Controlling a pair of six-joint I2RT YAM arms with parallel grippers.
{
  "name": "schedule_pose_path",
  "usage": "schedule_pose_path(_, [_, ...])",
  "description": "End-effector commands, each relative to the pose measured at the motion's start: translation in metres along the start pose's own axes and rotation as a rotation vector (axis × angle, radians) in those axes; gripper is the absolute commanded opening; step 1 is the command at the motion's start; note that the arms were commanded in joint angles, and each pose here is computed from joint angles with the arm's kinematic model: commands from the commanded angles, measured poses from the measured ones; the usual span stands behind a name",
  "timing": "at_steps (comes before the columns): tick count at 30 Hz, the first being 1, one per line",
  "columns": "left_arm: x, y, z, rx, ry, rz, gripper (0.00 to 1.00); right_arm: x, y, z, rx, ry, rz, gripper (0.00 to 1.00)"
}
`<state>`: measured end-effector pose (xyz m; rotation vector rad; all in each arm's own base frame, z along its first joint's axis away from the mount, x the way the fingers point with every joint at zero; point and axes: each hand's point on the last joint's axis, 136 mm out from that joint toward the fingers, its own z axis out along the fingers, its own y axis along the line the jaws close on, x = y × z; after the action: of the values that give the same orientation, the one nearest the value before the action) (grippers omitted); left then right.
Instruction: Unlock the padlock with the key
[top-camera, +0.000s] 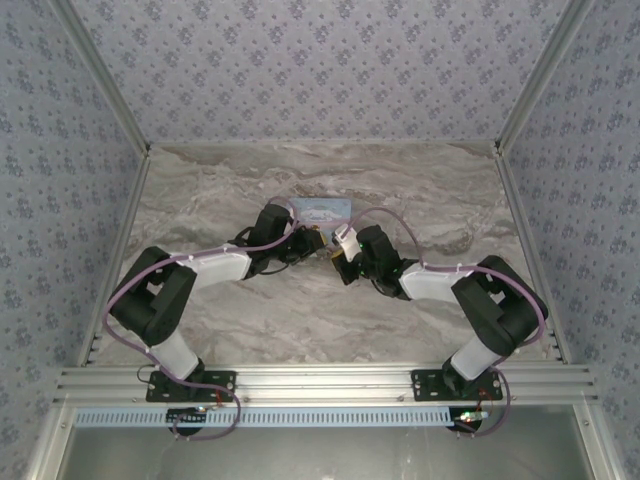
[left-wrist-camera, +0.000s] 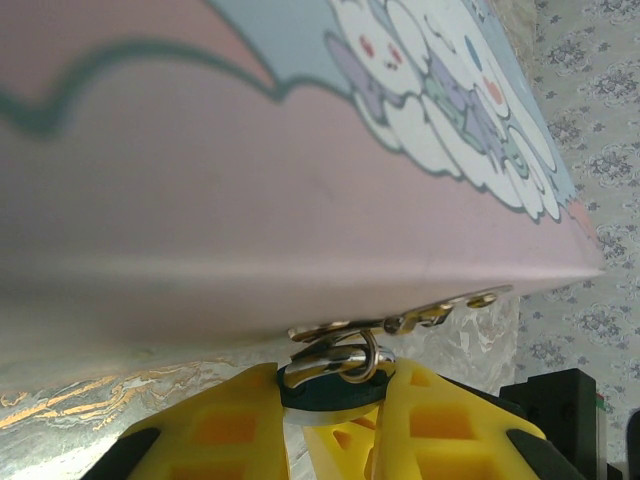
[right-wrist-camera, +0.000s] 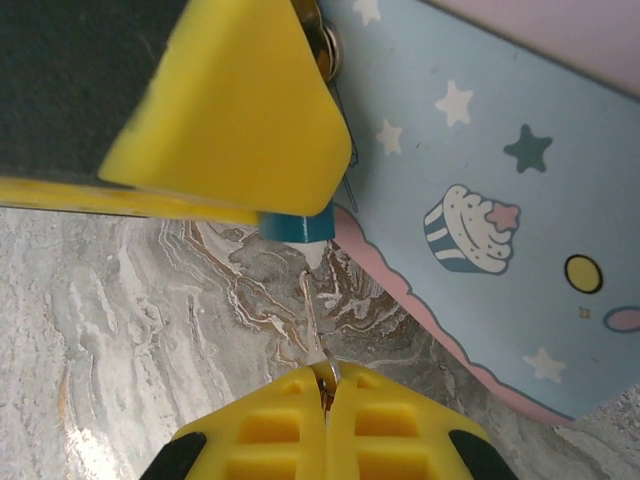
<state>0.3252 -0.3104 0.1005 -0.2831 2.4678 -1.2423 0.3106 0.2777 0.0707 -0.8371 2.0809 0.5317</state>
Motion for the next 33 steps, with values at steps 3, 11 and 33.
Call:
schedule_pose_path(3, [-0.012, -0.034, -0.010, 0.077, -0.053, 0.028, 0.16, -0.009, -0.001, 0.003, -0.005, -0.030, 0.018, 0.00])
schedule_pose_path(11, [-0.012, -0.033, -0.011, 0.076, -0.054, 0.024, 0.16, -0.013, -0.001, 0.004, -0.019, -0.043, 0.022, 0.00])
schedule_pose_path(33, [-0.012, -0.032, -0.011, 0.075, -0.058, 0.015, 0.16, -0.020, -0.003, 0.005, -0.036, -0.075, 0.046, 0.00])
